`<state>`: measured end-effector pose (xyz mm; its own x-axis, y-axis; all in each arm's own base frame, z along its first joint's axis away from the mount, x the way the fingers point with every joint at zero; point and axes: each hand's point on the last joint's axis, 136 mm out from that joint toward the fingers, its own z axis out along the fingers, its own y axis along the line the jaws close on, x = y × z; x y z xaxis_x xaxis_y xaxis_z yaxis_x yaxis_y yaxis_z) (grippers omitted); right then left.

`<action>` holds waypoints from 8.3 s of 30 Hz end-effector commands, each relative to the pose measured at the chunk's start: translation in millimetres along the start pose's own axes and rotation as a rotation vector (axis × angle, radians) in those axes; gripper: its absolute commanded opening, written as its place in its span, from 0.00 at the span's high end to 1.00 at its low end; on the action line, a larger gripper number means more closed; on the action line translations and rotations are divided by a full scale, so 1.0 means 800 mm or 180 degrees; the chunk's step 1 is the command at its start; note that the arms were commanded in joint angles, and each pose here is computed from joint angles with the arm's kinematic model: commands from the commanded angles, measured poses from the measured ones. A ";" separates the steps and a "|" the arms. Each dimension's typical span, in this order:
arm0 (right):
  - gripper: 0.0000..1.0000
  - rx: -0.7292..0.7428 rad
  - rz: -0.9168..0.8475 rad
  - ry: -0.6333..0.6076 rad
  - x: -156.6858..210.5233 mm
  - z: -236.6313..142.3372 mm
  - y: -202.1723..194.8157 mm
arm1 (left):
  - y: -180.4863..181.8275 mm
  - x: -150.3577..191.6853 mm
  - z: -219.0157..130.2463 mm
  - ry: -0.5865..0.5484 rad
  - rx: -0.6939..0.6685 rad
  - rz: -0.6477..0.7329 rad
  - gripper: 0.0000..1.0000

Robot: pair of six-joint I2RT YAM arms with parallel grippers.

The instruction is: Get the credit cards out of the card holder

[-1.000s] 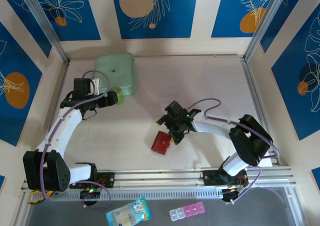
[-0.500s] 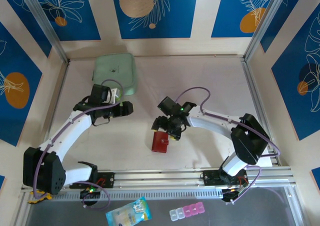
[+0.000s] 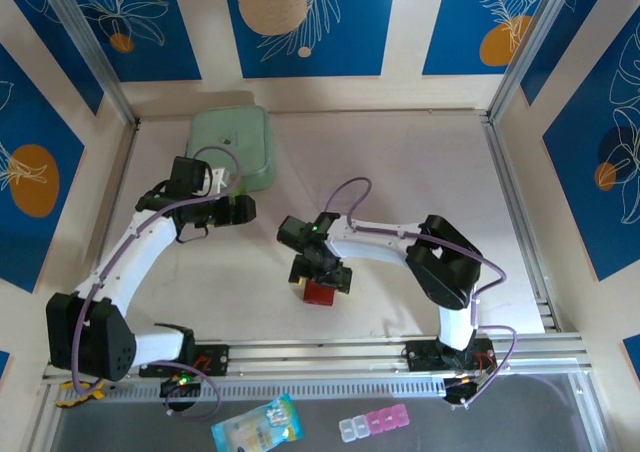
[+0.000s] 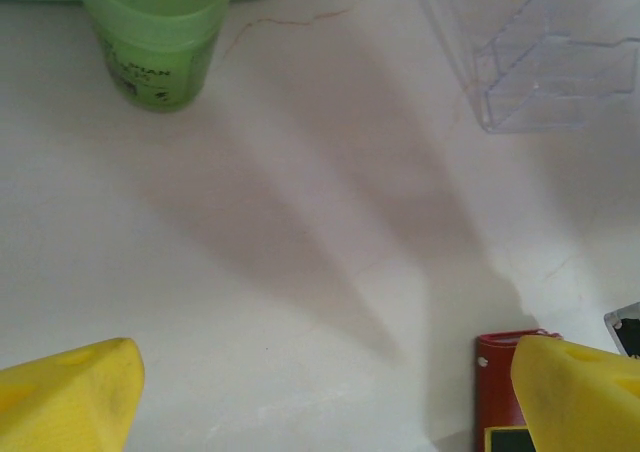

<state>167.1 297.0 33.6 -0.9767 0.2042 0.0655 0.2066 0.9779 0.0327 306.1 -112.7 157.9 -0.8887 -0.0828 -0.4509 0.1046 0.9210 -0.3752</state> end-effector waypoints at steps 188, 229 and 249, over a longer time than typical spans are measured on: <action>0.99 -0.0945 -0.0867 -0.0043 -0.103 -0.039 -0.024 | -0.131 0.148 0.179 0.1089 0.0985 -0.0999 1.00; 0.80 -0.1394 -0.0583 0.0345 -0.094 0.005 -0.007 | -0.159 0.107 0.139 0.0851 0.1109 -0.0910 0.89; 0.98 -0.1304 -0.0638 0.0113 -0.113 -0.019 -0.042 | -0.167 0.088 0.124 0.0647 0.1235 -0.0806 0.83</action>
<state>252.3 255.8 27.0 -0.9967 0.0305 0.0751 0.0609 0.8928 0.4464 264.2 -277.8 76.1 -0.9814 -0.1733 -0.0826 -0.0612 0.6901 -0.7212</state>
